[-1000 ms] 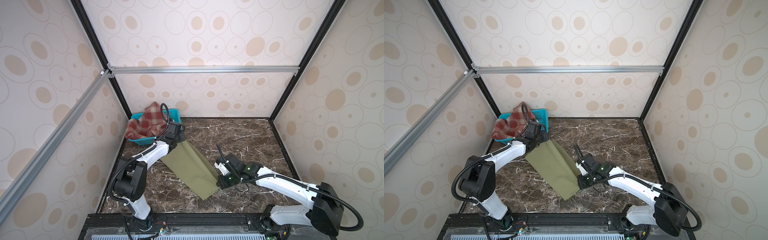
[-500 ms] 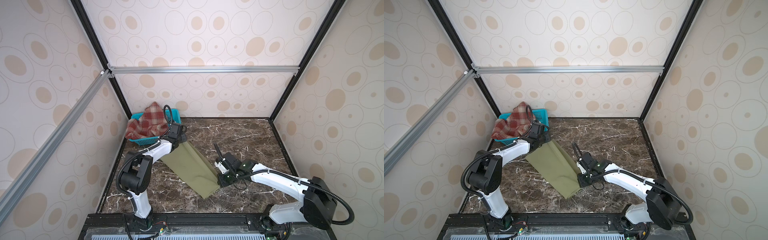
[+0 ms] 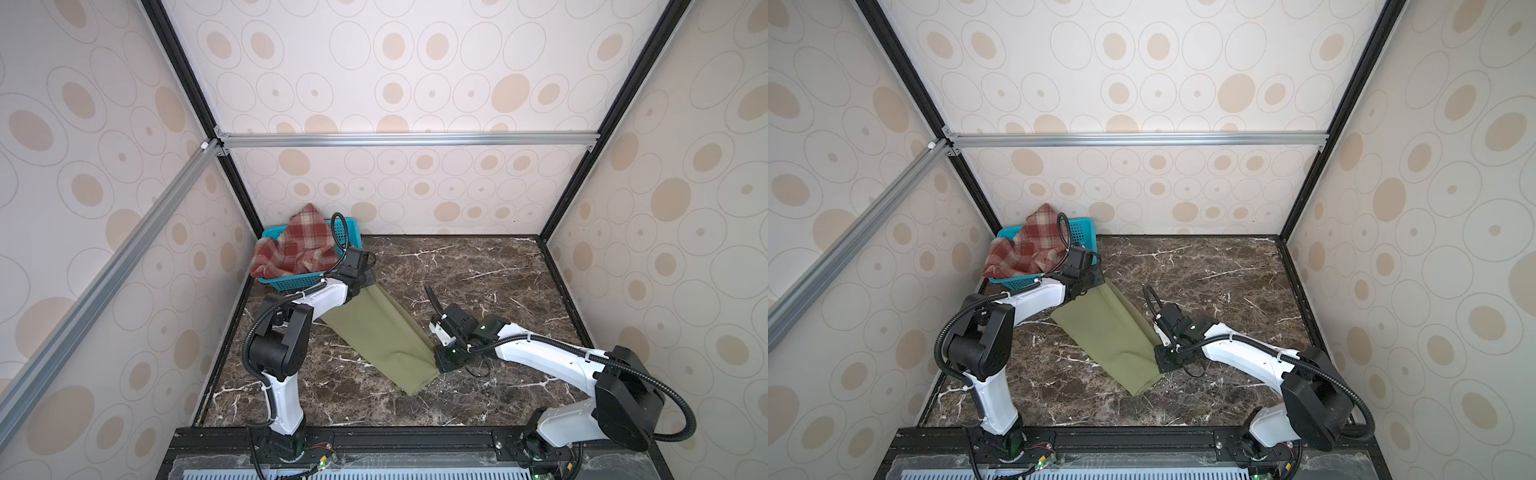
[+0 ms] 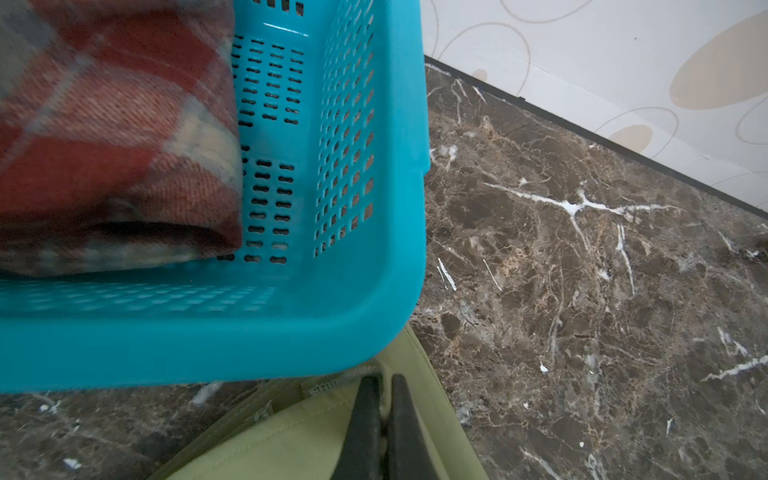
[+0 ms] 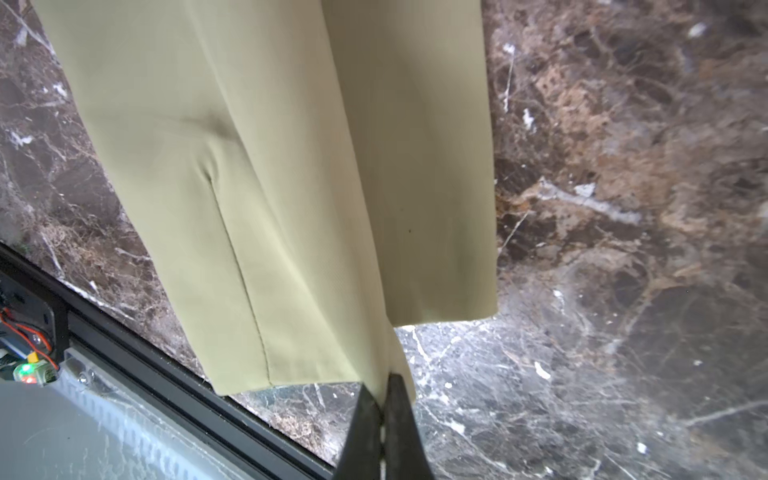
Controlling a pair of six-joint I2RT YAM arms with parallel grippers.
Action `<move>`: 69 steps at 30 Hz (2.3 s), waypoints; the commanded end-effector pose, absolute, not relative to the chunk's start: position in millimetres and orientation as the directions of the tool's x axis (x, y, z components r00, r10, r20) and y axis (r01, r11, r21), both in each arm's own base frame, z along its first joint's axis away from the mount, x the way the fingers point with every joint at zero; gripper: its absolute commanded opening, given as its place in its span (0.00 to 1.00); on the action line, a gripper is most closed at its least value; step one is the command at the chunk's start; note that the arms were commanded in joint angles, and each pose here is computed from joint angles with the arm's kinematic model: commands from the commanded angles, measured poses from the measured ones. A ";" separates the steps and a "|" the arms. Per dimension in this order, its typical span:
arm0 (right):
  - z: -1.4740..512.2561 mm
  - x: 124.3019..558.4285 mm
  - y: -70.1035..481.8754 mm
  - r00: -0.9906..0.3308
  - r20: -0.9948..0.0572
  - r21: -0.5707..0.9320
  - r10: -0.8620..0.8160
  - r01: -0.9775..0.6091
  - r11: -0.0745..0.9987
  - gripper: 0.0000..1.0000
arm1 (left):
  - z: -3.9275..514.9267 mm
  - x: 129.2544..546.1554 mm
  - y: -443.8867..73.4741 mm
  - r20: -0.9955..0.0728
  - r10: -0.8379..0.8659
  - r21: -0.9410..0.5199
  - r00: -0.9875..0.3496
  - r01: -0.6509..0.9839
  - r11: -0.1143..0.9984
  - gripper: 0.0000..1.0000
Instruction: Fold and stack the skirts
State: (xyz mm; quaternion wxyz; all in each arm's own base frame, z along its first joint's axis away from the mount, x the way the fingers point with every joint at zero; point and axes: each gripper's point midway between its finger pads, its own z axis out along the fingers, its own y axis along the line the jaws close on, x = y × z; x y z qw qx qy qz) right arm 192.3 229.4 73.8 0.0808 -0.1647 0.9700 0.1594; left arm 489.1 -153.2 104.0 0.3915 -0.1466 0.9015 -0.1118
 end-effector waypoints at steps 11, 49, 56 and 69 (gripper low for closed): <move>74.9 200.4 230.4 -0.930 -0.213 0.270 -0.299 -0.350 0.897 0.00 | 124.8 500.5 -140.1 -0.719 -0.374 -0.297 -0.585 -0.228 0.927 0.00; 83.8 202.7 253.2 -0.937 -0.223 0.375 -0.270 -0.338 0.863 0.00 | 134.5 484.1 -106.4 -0.729 -0.392 -0.287 -0.561 -0.269 0.919 0.00; 69.9 204.0 246.4 -0.944 -0.196 0.330 -0.266 -0.319 0.889 0.00 | 116.0 491.1 -116.2 -0.705 -0.394 -0.305 -0.589 -0.250 0.919 0.00; 65.1 210.4 235.7 -0.947 -0.191 0.255 -0.258 -0.302 0.919 0.00 | 101.3 514.6 -130.4 -0.693 -0.394 -0.324 -0.604 -0.228 0.918 0.00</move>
